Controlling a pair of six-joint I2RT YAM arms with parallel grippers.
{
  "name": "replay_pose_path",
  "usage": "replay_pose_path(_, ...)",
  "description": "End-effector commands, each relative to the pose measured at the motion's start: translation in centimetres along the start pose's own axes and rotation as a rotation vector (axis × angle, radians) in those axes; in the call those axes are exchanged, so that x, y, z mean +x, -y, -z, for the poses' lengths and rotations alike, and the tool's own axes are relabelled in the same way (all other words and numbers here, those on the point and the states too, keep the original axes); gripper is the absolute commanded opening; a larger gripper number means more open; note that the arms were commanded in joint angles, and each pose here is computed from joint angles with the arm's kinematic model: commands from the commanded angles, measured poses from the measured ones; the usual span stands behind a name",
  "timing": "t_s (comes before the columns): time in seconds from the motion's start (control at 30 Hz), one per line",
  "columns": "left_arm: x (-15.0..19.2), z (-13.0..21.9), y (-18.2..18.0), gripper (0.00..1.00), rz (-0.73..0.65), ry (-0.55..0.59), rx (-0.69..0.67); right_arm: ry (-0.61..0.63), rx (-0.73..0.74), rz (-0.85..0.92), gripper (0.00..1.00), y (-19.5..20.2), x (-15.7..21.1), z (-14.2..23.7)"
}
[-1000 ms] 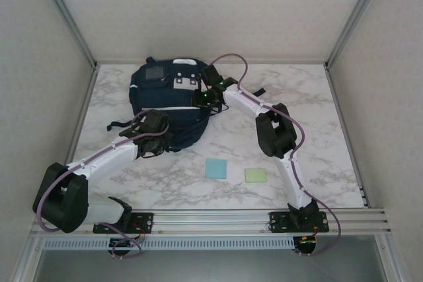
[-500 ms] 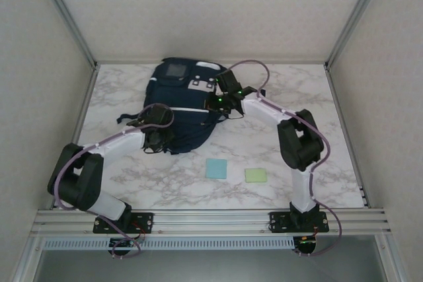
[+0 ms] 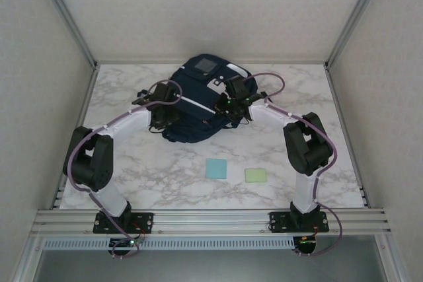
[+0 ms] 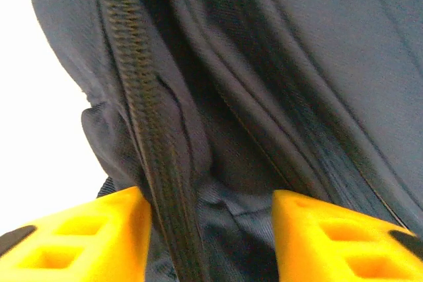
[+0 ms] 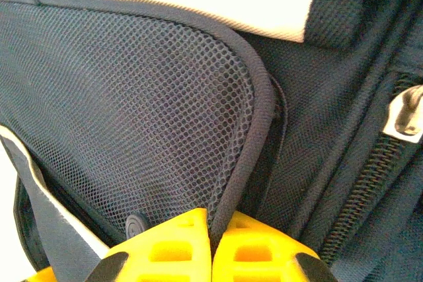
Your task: Pack the student bag
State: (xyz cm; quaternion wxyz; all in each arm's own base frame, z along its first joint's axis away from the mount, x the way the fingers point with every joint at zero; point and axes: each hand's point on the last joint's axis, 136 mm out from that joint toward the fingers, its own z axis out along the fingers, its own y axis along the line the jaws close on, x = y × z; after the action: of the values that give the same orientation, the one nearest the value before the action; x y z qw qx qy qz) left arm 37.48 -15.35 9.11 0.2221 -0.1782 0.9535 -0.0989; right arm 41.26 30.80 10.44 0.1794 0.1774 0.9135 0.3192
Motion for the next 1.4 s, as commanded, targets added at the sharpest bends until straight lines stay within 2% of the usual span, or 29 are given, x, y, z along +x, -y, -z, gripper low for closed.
replay_pose_path(0.0, 0.1, 4.5, 4.1, 0.58, -0.093, 0.045, 0.144, -0.059, -0.124, 0.012, 0.0, -5.3, 1.3, -0.4)
replay_pose_path(0.17, 2.8, 6.7, 4.3, 0.62, -0.135, 0.058, 0.151, -0.063, -0.11, -0.035, 0.0, -5.3, 1.1, -1.1)
replay_pose_path(0.3, 4.1, 7.6, 6.5, 0.61, -0.199, 0.091, 0.182, -0.07, -0.121, -0.07, 0.0, -5.4, 1.1, -1.4)
replay_pose_path(0.57, 5.0, 3.9, 8.5, 0.59, -0.261, 0.15, 0.053, -0.102, -0.162, -0.13, 0.0, -5.8, 1.7, -1.2)
replay_pose_path(0.8, 3.3, 2.3, 10.4, 0.62, -0.255, 0.267, -0.017, -0.146, -0.189, -0.18, 0.0, -5.6, 2.8, -1.1)
replay_pose_path(0.97, 2.2, 1.3, 10.2, 0.57, -0.245, 0.317, -0.098, -0.157, -0.189, -0.198, 0.0, -4.9, 3.3, -0.9)
replay_pose_path(1.13, 2.6, 0.4, 10.1, 0.38, -0.262, 0.29, -0.126, -0.156, -0.18, -0.205, 0.0, -4.2, 3.2, -0.6)
replay_pose_path(1.37, 5.4, -0.3, 8.3, 0.46, -0.283, 0.175, -0.116, -0.147, -0.173, -0.199, 0.0, -3.9, 2.1, -0.4)
